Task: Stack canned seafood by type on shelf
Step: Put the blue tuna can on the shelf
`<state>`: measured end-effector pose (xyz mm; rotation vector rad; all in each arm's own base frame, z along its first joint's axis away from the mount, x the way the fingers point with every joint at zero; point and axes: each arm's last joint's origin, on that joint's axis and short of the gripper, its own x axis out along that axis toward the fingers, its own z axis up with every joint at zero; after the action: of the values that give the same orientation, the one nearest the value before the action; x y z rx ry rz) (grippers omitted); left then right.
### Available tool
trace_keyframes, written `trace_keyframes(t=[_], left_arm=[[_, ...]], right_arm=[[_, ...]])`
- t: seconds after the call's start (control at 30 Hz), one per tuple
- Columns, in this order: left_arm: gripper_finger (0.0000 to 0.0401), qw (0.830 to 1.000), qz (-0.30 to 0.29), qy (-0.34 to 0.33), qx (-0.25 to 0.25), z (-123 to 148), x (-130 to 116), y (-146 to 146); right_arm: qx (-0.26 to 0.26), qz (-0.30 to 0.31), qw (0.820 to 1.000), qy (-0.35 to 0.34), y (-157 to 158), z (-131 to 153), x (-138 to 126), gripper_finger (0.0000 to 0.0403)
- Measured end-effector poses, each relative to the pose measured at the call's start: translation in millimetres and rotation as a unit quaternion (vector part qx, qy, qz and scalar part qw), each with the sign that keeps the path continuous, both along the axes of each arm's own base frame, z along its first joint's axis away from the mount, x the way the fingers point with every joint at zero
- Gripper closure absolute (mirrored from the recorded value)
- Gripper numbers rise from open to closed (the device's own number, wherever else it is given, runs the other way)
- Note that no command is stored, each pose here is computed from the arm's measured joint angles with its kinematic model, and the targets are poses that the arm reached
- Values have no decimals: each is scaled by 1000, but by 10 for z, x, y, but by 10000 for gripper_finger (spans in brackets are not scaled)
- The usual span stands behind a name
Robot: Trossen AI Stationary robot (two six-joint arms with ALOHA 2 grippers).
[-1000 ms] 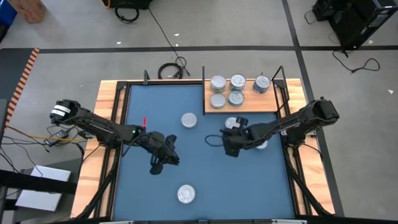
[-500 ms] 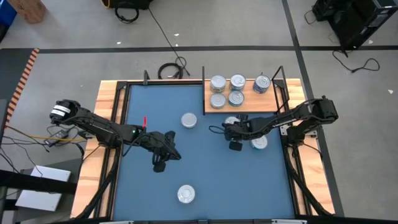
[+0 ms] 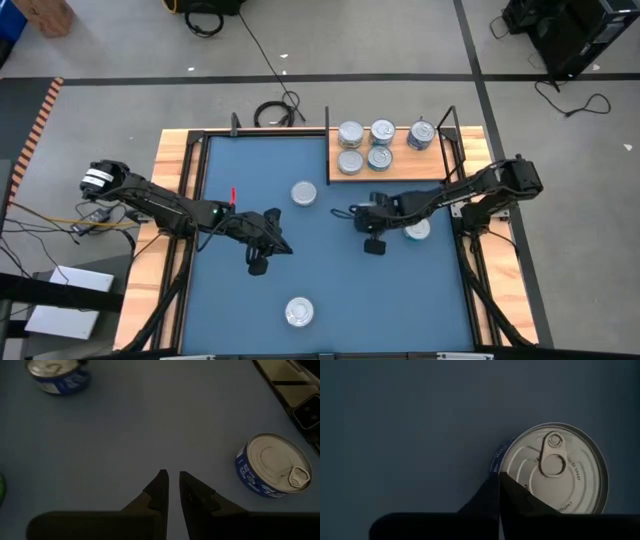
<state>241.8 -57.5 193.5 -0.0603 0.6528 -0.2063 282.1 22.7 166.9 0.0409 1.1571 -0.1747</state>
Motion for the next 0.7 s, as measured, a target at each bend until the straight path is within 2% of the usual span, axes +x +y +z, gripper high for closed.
trace_keyframes(t=[0.2,0.3,0.43,0.7], left_arm=[[351,1000,-7,-3,10,0,0,1],[351,1000,-7,-3,11,0,0,1],[351,1000,-7,-2,11,-1,-1,0],[351,1000,-7,-1,10,-3,-2,1]], right_arm=[[78,27,994,-71,289,112,122,398],[118,21,987,-108,388,168,177,400],[180,-15,973,-144,435,224,235,400],[243,-110,950,-159,361,255,281,401]])
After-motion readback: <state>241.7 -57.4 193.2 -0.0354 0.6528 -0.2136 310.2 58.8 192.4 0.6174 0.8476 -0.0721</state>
